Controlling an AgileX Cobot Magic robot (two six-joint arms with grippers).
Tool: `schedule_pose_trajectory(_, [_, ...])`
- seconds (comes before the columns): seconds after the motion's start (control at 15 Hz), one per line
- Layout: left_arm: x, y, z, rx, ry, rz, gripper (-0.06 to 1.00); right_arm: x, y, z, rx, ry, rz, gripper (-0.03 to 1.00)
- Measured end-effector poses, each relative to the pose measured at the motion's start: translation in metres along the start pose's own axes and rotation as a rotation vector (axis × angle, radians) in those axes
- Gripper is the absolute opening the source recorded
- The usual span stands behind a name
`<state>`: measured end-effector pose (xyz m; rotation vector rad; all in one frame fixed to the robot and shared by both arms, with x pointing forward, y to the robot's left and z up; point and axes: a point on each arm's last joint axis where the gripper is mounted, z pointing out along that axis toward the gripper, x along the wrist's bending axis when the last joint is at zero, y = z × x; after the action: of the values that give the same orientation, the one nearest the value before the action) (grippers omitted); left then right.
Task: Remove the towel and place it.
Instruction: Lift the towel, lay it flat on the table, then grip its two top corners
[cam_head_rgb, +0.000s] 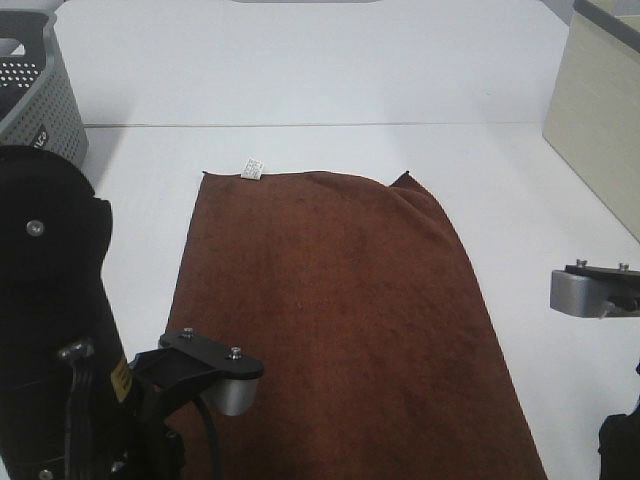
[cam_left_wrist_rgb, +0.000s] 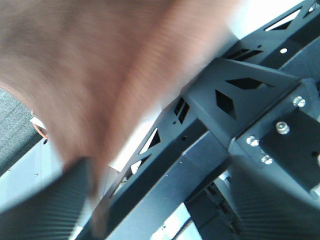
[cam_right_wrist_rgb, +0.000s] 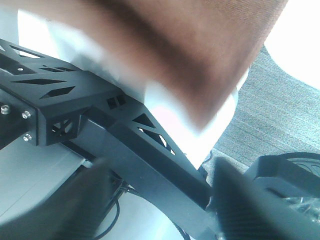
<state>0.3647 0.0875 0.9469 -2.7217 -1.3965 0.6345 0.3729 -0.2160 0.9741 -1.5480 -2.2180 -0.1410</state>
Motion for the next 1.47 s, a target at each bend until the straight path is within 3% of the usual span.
schedule_pose_trajectory(0.07, [-0.002, 0.0, 0.0, 0.0, -0.017, -0.013, 0.86, 0.0, 0.0, 0.0, 0.0, 0.0, 0.0, 0.68])
schedule_pose_trajectory(0.27, [-0.006, 0.001, -0.001, -0.005, -0.056, -0.035, 0.89, -0.002, 0.004, -0.002, -0.065, -0.027, -0.003, 0.73])
schedule_pose_trajectory(0.4, [-0.007, 0.011, -0.013, -0.052, -0.036, -0.005, 0.89, -0.005, 0.014, -0.015, -0.145, -0.117, -0.024, 0.73])
schedule_pose_trajectory(0.47, [0.009, 0.032, -0.042, -0.157, 0.002, -0.017, 0.89, -0.016, 0.032, -0.045, -0.27, -0.187, 0.01, 0.73])
schedule_pose_trajectory(0.53, [0.027, 0.043, -0.062, -0.225, 0.031, -0.039, 0.89, -0.025, 0.043, -0.062, -0.323, -0.186, 0.046, 0.73])
schedule_pose_trajectory(0.6, [0.035, 0.047, -0.07, -0.253, 0.04, -0.046, 0.89, -0.03, 0.05, -0.07, -0.349, -0.175, 0.067, 0.73])
schedule_pose_trajectory(0.67, [0.07, 0.06, -0.1, -0.348, 0.057, -0.099, 0.89, -0.041, 0.064, -0.083, -0.392, -0.133, 0.096, 0.73])
schedule_pose_trajectory(0.73, [0.079, 0.064, -0.109, -0.377, 0.062, -0.112, 0.89, -0.048, 0.082, -0.094, -0.429, -0.088, 0.097, 0.73])
schedule_pose_trajectory(0.8, [0.105, 0.07, -0.126, -0.427, 0.069, -0.157, 0.89, -0.056, 0.101, -0.099, -0.441, -0.049, 0.102, 0.73])
schedule_pose_trajectory(1.0, [0.171, 0.086, -0.156, -0.527, 0.089, -0.289, 0.89, -0.075, 0.159, -0.112, -0.465, -0.025, 0.094, 0.8])
schedule_pose_trajectory(1.27, [0.235, 0.123, -0.159, -0.596, 0.115, -0.373, 0.89, -0.106, 0.23, -0.108, -0.475, -0.034, 0.081, 0.84])
schedule_pose_trajectory(1.47, [0.267, 0.166, -0.141, -0.592, 0.116, -0.379, 0.89, -0.129, 0.275, -0.095, -0.445, -0.034, 0.046, 0.85])
